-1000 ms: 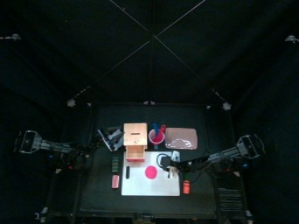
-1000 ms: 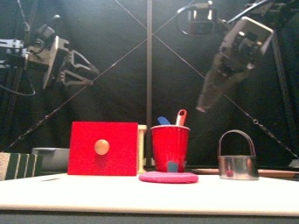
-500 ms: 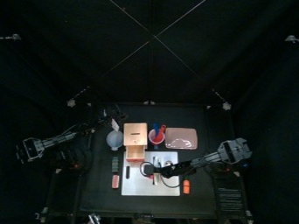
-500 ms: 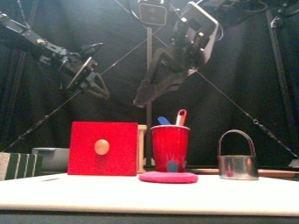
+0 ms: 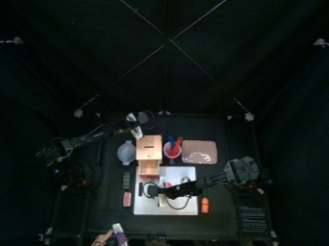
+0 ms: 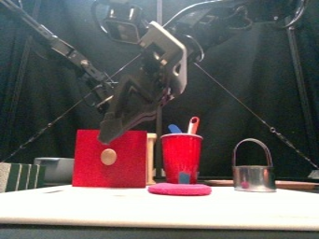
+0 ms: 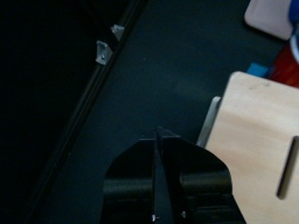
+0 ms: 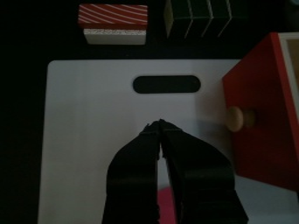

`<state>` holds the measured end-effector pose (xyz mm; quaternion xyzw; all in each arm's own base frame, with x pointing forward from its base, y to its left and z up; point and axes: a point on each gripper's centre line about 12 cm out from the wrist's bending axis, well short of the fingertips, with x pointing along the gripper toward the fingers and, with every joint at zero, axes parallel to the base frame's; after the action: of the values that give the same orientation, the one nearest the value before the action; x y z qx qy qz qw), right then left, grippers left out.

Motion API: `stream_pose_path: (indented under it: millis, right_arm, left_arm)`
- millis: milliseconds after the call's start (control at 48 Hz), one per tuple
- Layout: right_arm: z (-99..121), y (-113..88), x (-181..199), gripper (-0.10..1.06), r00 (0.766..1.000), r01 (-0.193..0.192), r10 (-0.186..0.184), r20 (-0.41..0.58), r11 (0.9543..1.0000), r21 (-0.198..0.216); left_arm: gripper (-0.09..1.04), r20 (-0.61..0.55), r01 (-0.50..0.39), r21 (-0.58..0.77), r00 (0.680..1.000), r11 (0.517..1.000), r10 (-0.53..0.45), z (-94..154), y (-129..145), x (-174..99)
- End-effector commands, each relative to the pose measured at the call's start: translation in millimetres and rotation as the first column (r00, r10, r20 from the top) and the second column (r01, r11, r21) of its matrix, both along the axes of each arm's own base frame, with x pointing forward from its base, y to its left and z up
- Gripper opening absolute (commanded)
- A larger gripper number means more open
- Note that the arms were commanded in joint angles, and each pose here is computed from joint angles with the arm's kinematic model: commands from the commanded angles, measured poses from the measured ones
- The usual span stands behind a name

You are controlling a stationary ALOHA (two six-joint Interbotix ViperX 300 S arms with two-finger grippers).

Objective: Get the cutter from the drawer then cut the dough then place the extra dough in the bowl
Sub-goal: Shut the drawer

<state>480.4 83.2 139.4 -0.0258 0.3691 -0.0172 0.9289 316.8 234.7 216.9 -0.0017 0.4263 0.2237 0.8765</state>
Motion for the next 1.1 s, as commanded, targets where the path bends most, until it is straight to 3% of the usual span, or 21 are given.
stream_pose_path:
  millis: [21, 354, 667, 1104]
  right_arm:
    - [9, -2, 12, 0.3, 0.999, 0.013, -0.013, 0.032, 0.9999, 0.007]
    - [0, -16, 24, 0.3, 0.998, 0.063, -0.062, 0.007, 0.9976, -0.03]
    - [-7, -32, 28, 0.3, 0.996, 0.084, -0.084, -0.001, 0.9953, -0.048]
    - [-8, -60, 29, 0.3, 0.99, 0.143, -0.144, -0.012, 0.9866, -0.079]
  left_arm:
    - [0.45, -0.054, 0.017, 0.031, 0.998, 0.999, -0.016, 7, 20, 17]
    - [0.45, -0.241, 0.096, -0.002, 0.966, 0.995, -0.094, -16, 46, 49]
    - [0.44, -0.25, 0.177, -0.027, 0.952, 0.984, -0.178, -19, 35, 66]
    - [0.44, -0.229, 0.261, -0.099, 0.933, 0.96, -0.278, -34, 9, 77]
